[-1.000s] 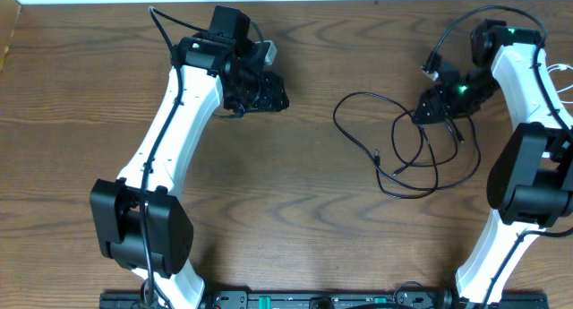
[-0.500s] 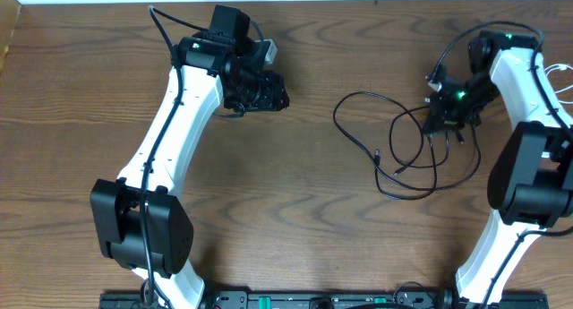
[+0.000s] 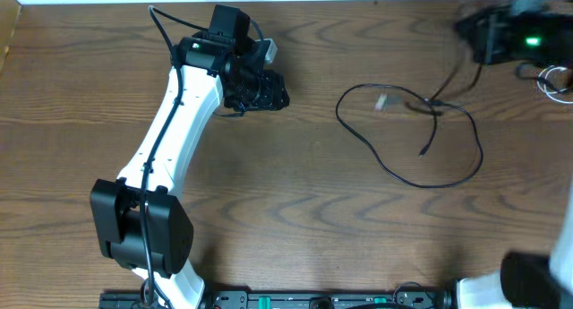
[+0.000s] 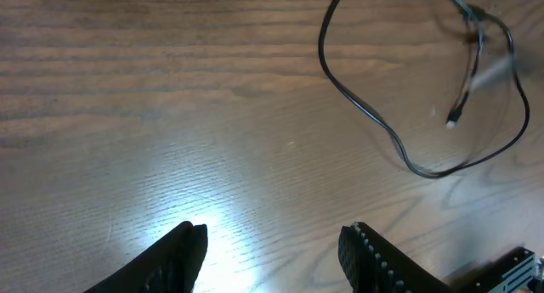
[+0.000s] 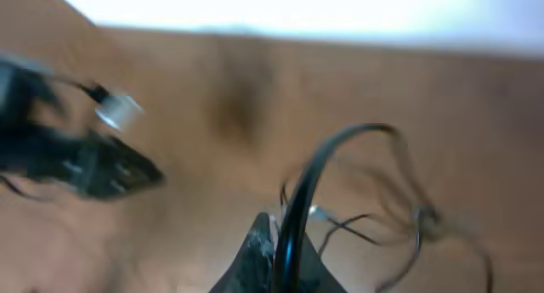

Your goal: Untangle cables

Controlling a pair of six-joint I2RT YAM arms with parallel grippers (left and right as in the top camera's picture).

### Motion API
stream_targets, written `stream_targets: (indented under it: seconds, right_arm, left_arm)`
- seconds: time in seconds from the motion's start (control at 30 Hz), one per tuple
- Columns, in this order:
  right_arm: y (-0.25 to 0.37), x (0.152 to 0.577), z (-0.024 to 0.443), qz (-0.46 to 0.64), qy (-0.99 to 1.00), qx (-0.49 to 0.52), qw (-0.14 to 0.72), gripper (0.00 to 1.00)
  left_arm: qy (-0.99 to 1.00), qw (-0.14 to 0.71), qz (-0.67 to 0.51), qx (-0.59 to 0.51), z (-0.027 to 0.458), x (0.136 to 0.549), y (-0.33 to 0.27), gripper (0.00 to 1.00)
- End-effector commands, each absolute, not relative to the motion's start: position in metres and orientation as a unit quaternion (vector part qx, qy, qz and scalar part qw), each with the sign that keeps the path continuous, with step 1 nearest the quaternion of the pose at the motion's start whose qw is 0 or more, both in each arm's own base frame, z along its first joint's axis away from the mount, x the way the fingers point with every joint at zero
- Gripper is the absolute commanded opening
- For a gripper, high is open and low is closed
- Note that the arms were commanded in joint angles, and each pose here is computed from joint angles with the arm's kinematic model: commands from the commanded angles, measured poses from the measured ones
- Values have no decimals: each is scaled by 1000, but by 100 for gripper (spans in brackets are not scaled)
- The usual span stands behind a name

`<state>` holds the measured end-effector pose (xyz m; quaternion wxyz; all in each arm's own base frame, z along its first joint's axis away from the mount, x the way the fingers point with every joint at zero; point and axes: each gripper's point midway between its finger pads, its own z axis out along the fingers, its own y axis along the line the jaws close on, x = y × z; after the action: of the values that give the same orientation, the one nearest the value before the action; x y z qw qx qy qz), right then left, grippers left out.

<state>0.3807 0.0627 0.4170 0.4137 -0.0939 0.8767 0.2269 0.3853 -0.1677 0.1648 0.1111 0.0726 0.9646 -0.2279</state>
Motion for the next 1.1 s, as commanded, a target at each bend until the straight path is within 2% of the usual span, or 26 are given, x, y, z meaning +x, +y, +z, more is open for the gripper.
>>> stream_targets:
  seconds: [0.0,0.13,0.23,0.4,0.57,0.7,0.93,1.07]
  right_arm:
    - [68,364,466,256,842,-64,471,1]
    - [67,343,533,260,777,-63,570,1]
    - [53,329,570,248,739,-24,626,1]
    - [24,314,597,244,703,86,662,1]
    - [-2,323,572,263,704,234,617,1]
    - [-3,341,537,282,726,295,554,1]
    - [36,398,449,284,810,291,422,1]
    - [73,437,419,296,831,262,391,1]
  left_arm:
    - [965,119,-221,81,168,385,-166,56]
    - [964,120,-222,82,168,385,-166,56]
    - [964,120,-222,82,168,385,-166,56]
    - [964,122,-222,82,168,386,-166,56]
    - [964,123,-222,82,169,387,-166,56]
    - [964,123,-222,82,169,387,-166,56]
    - [964,123,-223,82,169,387,-166,56]
    - [964,123,-222,82,169,387,-166,56]
